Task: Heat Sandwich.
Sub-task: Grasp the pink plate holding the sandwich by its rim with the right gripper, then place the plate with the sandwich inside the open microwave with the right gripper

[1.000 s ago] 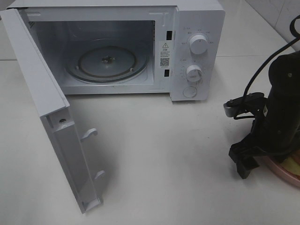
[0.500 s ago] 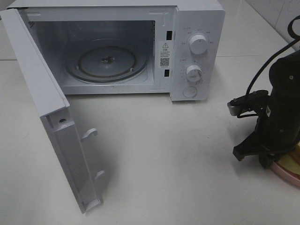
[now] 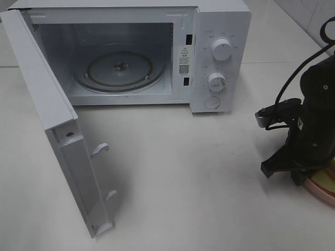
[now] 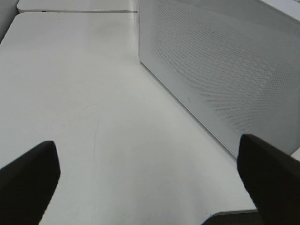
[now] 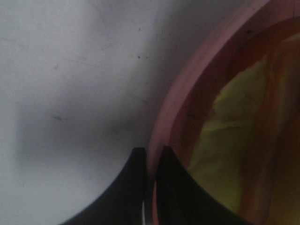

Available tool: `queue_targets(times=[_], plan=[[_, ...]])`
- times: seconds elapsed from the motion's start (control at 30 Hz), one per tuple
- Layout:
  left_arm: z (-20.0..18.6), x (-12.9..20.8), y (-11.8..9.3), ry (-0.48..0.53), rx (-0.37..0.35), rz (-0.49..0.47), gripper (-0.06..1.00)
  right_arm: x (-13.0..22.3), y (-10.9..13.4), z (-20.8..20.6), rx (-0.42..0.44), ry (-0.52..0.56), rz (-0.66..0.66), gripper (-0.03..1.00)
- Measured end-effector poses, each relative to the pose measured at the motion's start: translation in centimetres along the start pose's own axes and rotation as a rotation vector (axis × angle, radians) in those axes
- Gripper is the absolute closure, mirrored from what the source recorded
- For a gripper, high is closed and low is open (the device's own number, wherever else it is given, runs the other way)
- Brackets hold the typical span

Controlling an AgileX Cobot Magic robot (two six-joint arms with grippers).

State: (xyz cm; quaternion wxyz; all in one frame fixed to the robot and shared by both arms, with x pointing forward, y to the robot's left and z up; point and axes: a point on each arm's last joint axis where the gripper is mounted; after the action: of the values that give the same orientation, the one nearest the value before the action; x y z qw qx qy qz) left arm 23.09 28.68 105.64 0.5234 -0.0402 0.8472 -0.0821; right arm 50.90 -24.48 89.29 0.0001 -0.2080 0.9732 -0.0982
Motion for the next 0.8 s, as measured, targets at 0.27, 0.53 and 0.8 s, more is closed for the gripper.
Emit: queue_targets(times=[0.27, 0.53, 0.8], plan=[[0.00, 0.00, 0.00, 0.000, 0.000, 0.000, -0.03, -0.01, -0.01, 0.00, 0.001, -0.001, 0.000, 0.91], [0.00, 0.00, 0.00, 0.000, 0.000, 0.000, -0.03, 0.05, -0.06, 0.00, 0.007, 0.005, 0.003, 0.91], [0.00, 0.00, 0.00, 0.000, 0.000, 0.000, -0.03, 0.11, 0.29, -0.16, 0.051, 0.023, -0.013, 0.93]])
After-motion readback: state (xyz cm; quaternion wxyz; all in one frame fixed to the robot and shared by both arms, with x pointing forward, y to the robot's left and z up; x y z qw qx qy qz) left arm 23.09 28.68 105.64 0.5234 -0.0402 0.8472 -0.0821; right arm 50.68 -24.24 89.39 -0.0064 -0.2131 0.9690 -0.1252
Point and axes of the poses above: a point on each arm's last joint axis where the gripper is mounted, z pointing out along that axis toward the gripper, y along the wrist's bending axis when the last joint is at zero, x = y × z, and after that the axes turned 8 degrees about -z, right-handed
